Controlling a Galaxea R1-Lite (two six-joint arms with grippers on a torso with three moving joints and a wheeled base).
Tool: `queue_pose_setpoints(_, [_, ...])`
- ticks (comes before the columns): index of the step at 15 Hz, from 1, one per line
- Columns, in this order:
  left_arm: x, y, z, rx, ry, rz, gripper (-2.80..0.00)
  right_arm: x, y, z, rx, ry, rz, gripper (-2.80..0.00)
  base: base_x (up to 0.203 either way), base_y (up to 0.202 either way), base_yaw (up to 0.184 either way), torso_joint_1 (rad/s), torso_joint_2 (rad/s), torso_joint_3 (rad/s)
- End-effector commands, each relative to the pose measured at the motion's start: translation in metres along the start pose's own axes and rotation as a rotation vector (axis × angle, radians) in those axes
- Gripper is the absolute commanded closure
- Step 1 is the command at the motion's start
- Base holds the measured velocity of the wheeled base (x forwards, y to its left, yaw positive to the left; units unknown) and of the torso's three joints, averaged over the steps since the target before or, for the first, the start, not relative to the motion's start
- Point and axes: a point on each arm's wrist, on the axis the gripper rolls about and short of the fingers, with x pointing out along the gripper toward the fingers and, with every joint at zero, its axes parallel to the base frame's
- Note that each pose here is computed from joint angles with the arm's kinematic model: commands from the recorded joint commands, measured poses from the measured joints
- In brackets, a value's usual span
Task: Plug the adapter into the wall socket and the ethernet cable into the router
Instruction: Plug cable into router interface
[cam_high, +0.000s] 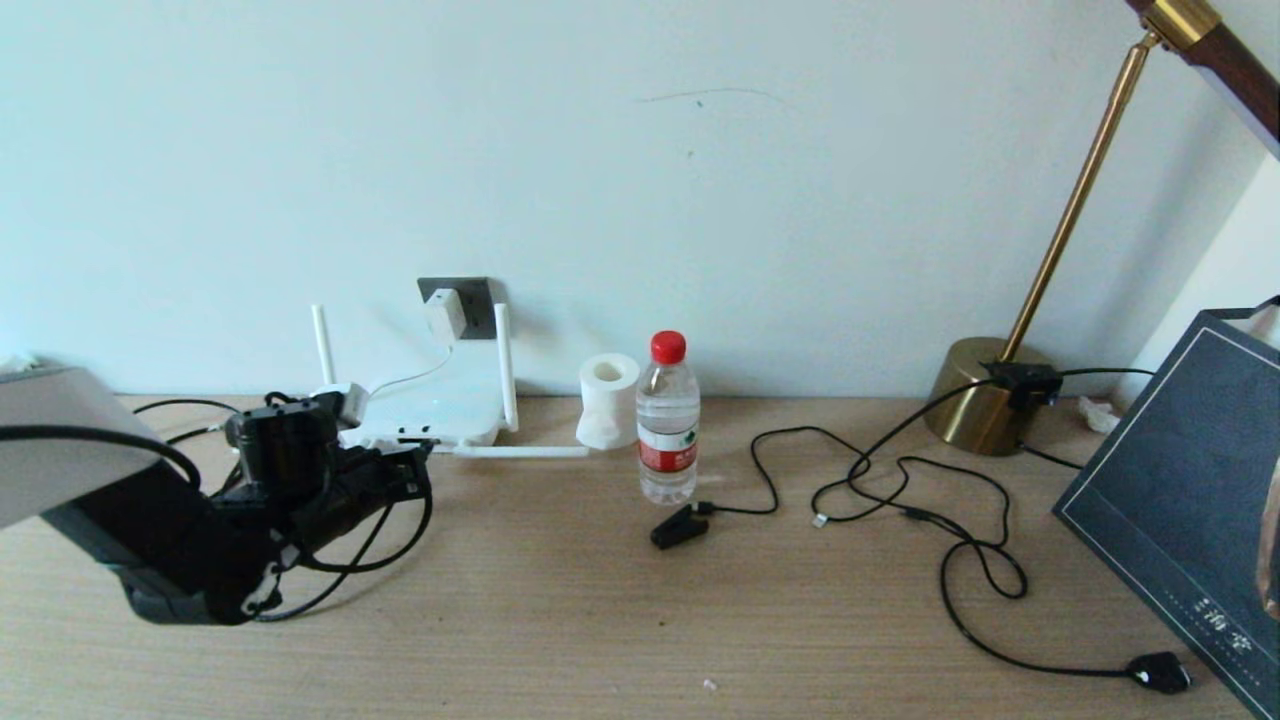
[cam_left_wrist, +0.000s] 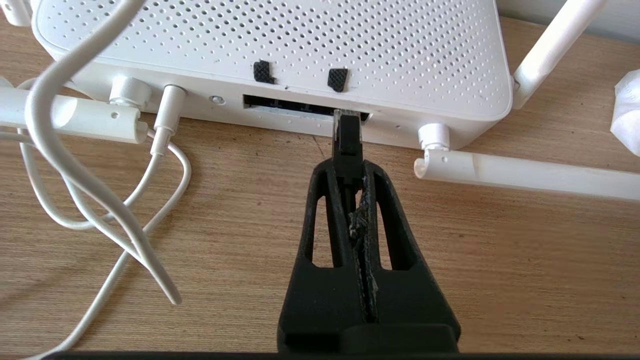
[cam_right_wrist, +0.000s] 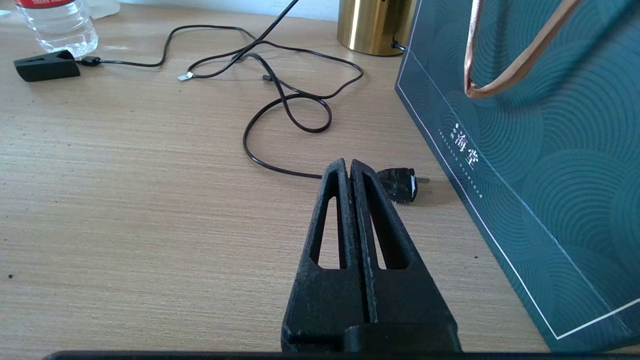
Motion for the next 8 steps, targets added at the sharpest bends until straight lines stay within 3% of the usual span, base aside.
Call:
queue_pose_setpoints(1, [0.0012,-0.0006,0.0026,0.000,-0.015,-0.004,0.00,0.0001,0.0000,0.0000,-0.001,0.001,0.000,0.00,0.000,0.000,0.000,0.000,0.00,0.000])
queue_pose_setpoints(8, [0.0012,-0.0012,0.0034,0.008,-0.018,-0.004,0.00,0.0001,0.0000,0.0000,-0.001,0.001,0.000,0.00,0.000,0.000,0.000,0.000,0.00,0.000])
